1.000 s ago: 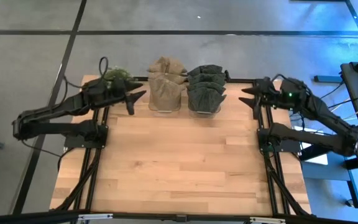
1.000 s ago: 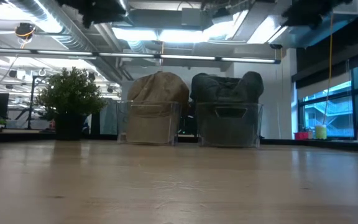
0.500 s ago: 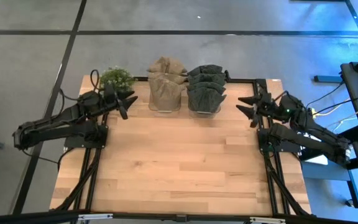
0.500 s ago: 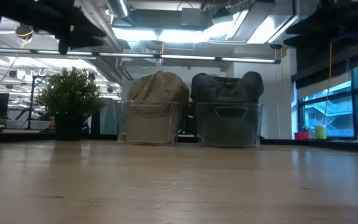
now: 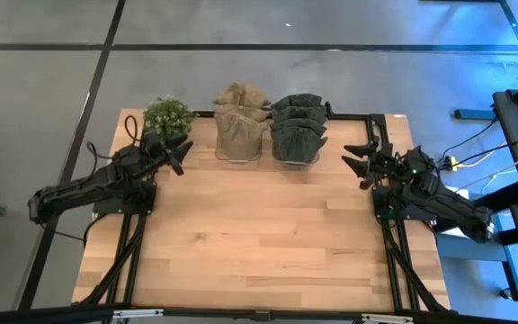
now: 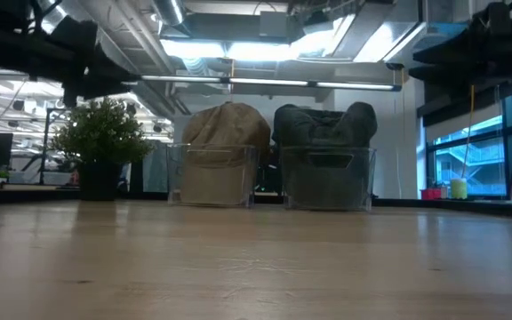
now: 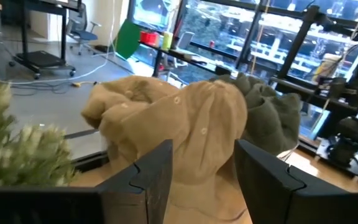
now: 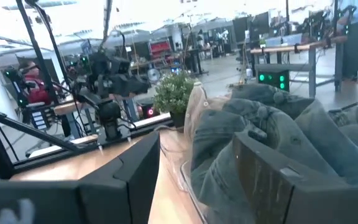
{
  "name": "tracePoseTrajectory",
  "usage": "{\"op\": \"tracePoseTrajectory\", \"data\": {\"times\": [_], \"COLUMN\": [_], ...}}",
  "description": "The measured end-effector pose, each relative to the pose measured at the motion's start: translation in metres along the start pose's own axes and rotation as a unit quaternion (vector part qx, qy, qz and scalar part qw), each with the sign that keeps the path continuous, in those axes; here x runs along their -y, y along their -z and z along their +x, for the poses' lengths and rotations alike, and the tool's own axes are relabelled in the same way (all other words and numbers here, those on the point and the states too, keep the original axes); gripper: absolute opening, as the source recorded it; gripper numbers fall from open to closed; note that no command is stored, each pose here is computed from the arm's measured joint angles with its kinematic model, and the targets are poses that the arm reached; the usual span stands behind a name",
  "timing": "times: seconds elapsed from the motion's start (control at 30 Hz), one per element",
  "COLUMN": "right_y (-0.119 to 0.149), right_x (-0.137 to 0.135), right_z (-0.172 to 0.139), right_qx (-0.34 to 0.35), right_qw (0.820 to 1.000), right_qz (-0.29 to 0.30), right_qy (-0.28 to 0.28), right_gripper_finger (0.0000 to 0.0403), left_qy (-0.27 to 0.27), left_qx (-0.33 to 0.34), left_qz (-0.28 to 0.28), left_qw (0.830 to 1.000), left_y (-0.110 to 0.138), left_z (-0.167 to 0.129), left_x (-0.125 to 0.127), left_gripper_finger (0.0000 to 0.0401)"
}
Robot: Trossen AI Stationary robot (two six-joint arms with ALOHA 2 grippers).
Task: Pick & Place hat
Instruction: Return to Home Position
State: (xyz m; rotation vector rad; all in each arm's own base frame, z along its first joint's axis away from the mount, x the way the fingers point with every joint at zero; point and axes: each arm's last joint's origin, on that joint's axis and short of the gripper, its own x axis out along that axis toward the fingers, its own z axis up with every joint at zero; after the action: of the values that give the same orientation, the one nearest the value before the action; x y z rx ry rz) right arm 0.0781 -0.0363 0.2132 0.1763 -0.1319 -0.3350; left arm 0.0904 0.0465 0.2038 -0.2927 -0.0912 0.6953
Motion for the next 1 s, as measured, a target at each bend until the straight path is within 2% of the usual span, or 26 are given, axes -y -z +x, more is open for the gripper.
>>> {"op": "tracePoseTrajectory", "data": {"times": [0.3,0.63,0.87,1.0], "right_y": [0.004,0.004,0.030,0.026], "right_x": [0.001,0.001,0.007,0.006], "right_z": [-0.001,-0.001,0.006,0.006], "right_qx": [-0.003,-0.003,0.040,0.054], "right_qw": [1.000,1.000,0.998,0.997], "right_qz": [-0.017,-0.030,-0.048,-0.061], "right_qy": [0.001,0.001,-0.014,-0.018], "right_gripper_finger": [0.0202,0.0202,0.0202,0.0202], "left_qy": [-0.012,-0.048,-0.053,-0.057], "left_qx": [0.027,0.010,-0.007,-0.009], "left_qz": [-0.008,-0.011,-0.002,0.023], "left_qw": [1.000,0.999,0.999,0.998], "left_y": [0.017,0.024,0.027,0.027], "left_z": [-0.007,-0.009,-0.009,-0.009], "left_x": [-0.009,-0.013,-0.014,-0.015], "left_gripper_finger": [0.0163,0.0163,0.0164,0.0166]}}
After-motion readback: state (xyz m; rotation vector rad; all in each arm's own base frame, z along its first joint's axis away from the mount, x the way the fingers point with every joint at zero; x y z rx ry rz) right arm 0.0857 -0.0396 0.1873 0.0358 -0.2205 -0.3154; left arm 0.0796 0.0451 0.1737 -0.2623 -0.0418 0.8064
